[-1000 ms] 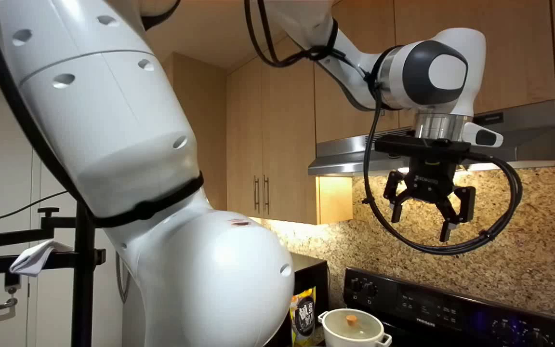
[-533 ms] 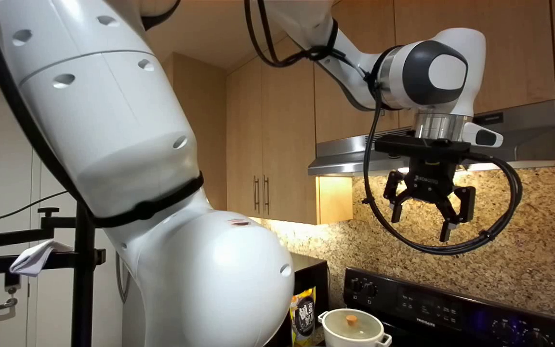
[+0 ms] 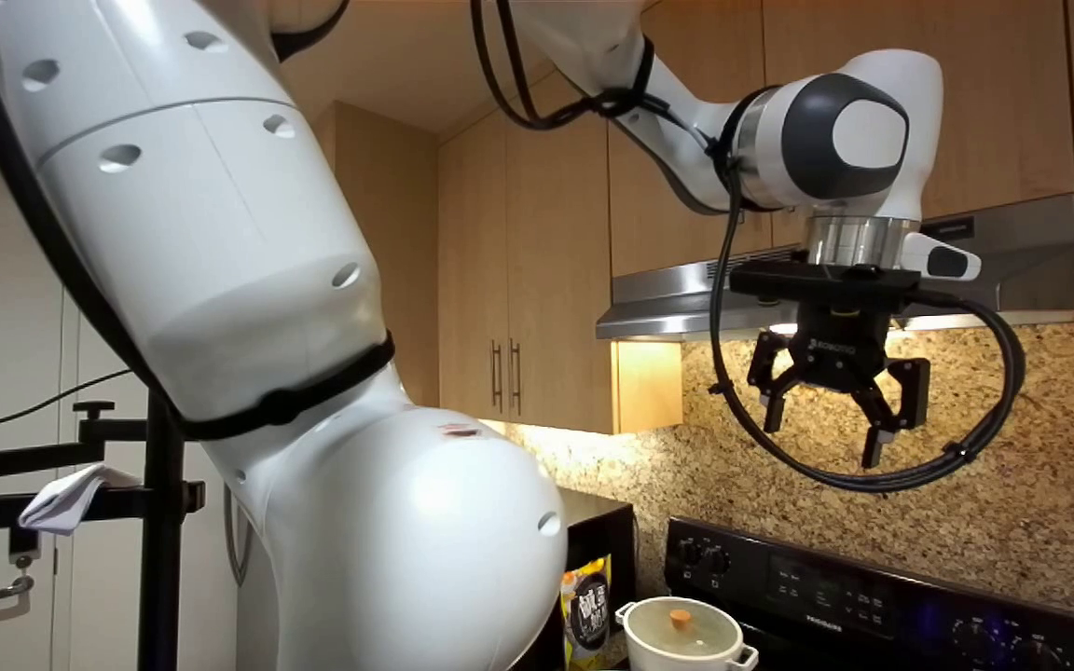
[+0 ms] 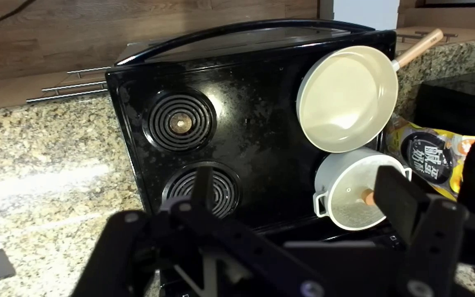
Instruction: Turn off the light above the stove
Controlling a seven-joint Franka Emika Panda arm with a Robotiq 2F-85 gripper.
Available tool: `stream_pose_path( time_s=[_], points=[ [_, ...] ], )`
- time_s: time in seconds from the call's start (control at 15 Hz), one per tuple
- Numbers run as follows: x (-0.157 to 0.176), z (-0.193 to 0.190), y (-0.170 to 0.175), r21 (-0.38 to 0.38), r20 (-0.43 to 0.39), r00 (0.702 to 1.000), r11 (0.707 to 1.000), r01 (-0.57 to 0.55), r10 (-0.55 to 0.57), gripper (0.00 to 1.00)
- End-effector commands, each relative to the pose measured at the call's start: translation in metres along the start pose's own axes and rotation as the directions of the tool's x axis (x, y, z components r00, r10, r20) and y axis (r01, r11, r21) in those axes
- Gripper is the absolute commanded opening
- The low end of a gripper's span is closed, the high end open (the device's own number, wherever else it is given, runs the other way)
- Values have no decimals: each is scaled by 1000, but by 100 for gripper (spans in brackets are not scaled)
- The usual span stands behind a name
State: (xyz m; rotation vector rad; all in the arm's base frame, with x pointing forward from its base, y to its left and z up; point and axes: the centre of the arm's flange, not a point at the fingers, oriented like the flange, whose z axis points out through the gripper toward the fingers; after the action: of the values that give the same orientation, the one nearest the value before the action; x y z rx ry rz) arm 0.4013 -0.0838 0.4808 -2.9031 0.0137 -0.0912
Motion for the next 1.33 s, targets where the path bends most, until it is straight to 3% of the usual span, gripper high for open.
stream_pose_path(
  time_s=[0.0,0.33,0.53,0.73,0.93,1.27],
  points=[
    [-12,-9,5,-71,-33,998,996,53,-56,100],
    [-5,-24,2,-178,-142,982,979,101,-127,100],
    [6,-34,-4,-246,-226,957,961,123,-180,100],
    [21,-49,-17,-316,-352,901,938,140,-253,100],
    [34,-71,-34,-376,-468,825,916,139,-317,100],
    [59,-114,-73,-432,-588,716,894,117,-378,100]
  ],
)
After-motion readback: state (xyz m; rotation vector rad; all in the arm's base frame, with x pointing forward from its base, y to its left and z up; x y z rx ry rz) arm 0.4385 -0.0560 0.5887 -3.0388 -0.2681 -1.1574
